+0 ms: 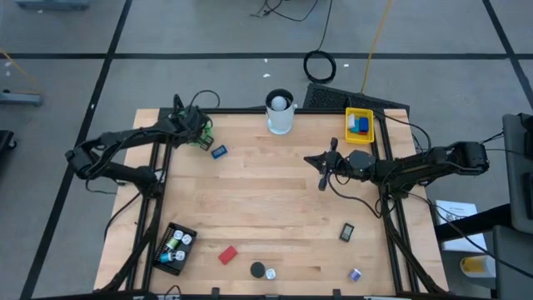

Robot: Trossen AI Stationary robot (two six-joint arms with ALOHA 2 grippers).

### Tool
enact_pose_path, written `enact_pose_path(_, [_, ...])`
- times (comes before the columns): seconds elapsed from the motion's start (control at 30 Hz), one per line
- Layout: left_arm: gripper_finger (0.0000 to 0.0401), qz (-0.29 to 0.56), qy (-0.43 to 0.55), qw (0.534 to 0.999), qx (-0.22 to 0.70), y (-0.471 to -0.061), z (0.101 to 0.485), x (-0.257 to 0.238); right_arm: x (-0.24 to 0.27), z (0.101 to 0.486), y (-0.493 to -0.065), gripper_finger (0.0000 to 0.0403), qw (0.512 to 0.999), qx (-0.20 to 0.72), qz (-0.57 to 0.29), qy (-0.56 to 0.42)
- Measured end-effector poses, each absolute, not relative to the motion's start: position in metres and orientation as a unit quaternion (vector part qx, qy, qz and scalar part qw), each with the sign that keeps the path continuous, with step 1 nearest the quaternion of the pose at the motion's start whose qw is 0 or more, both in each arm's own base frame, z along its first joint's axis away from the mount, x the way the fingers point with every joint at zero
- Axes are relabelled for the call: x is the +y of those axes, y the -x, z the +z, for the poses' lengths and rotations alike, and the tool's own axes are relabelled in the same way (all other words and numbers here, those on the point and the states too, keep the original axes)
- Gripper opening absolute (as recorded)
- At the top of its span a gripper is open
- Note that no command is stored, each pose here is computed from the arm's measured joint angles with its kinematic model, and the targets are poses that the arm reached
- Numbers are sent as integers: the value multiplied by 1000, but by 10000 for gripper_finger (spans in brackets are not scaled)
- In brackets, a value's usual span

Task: Pick & Place Office items
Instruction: Put the orange hourglass timer into the green bin

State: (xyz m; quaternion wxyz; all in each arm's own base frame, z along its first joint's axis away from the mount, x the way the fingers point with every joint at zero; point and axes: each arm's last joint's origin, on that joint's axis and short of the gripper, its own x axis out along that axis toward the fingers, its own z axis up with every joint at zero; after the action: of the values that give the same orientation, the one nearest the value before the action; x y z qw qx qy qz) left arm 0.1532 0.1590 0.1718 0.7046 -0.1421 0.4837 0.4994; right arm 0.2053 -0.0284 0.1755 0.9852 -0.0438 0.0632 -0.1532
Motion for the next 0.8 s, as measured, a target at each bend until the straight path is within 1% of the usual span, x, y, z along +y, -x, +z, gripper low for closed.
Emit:
enact_pose_path(0.2, [13, 517, 141, 708, 459, -152, 174, 166, -28, 175, -205, 1, 985, 63, -153, 44])
enact_pose_path(0.4, [4, 525, 149, 714, 439, -152, 176, 171, -28, 175, -205, 1, 985, 63, -153, 44])
enact_pose_path(0.5, [10, 504, 157, 725, 442, -155, 175, 167, -28, 175, -205, 1, 985, 63, -153, 45])
enact_pose_path(0.63, [9, 489, 153, 725, 461, -158, 173, 159, -28, 176, -205, 1, 985, 63, -153, 45])
enact_pose_path(0.73, [4, 499, 145, 717, 464, -158, 173, 159, -28, 175, -205, 1, 985, 63, -153, 44])
enact_pose_path(0.8, [7, 507, 143, 714, 461, -157, 173, 160, -28, 175, -205, 1, 985, 63, -153, 42])
